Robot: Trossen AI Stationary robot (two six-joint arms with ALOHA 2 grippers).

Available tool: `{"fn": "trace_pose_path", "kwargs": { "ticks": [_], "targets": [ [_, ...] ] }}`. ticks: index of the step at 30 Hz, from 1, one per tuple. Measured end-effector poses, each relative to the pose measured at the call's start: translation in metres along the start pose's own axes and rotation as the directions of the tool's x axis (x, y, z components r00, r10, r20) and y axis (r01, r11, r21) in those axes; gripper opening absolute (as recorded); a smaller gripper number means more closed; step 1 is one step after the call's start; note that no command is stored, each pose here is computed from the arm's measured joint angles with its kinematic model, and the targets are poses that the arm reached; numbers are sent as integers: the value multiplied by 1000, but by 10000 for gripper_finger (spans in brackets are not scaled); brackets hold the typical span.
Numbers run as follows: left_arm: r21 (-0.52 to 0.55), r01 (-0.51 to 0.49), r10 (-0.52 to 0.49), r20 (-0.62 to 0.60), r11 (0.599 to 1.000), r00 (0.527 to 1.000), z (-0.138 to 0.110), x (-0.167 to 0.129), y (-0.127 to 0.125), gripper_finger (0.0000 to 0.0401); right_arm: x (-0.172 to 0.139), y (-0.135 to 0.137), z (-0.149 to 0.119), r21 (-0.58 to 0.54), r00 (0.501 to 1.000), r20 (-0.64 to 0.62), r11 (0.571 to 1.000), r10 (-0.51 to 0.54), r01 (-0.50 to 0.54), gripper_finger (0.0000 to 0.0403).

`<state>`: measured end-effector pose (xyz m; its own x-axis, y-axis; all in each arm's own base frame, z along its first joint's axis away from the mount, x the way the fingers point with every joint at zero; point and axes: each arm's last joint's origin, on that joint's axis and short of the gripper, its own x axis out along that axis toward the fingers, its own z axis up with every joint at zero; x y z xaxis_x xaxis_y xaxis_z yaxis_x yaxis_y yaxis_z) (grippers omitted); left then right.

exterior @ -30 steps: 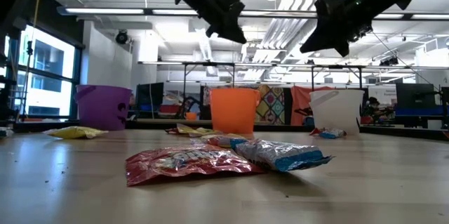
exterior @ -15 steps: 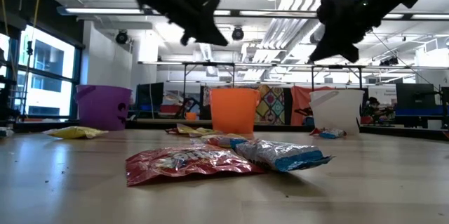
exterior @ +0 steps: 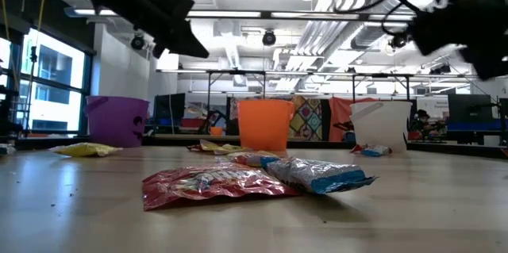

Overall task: Organize candy in baskets
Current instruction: Put the red candy into the violet bucket

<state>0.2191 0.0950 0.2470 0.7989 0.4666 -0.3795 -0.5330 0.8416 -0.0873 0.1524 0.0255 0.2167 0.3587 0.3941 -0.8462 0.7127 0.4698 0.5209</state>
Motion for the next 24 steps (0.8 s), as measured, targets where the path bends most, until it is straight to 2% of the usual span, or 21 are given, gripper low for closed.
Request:
{"fn": "trace_pose_path", "kwargs": {
  "ticks": [5,8,11,14,19,24],
  "targets": [
    [4,-24,24,20,1000,1000,-2,-8,8,0,7,-4,-13,146,990,-14,980,-137,137,134],
    [5,-24,24,21,1000,1000,-1,-8,12,0,13,-7,-13,196,973,1,954,-231,226,189],
    [15,12,-12,16,1000,1000,-1,-8,13,0,22,-7,-9,217,954,4,931,-300,292,227],
    [41,27,-27,-3,999,1000,-3,-8,14,0,32,-8,-3,236,933,-11,906,-360,352,246],
    [48,37,-36,-36,998,999,-10,-7,18,0,48,-10,12,287,909,-45,866,-415,410,250],
    [36,94,-92,-61,995,994,-19,-6,19,0,63,-9,22,269,915,-123,874,-385,404,250]
  ]
}}
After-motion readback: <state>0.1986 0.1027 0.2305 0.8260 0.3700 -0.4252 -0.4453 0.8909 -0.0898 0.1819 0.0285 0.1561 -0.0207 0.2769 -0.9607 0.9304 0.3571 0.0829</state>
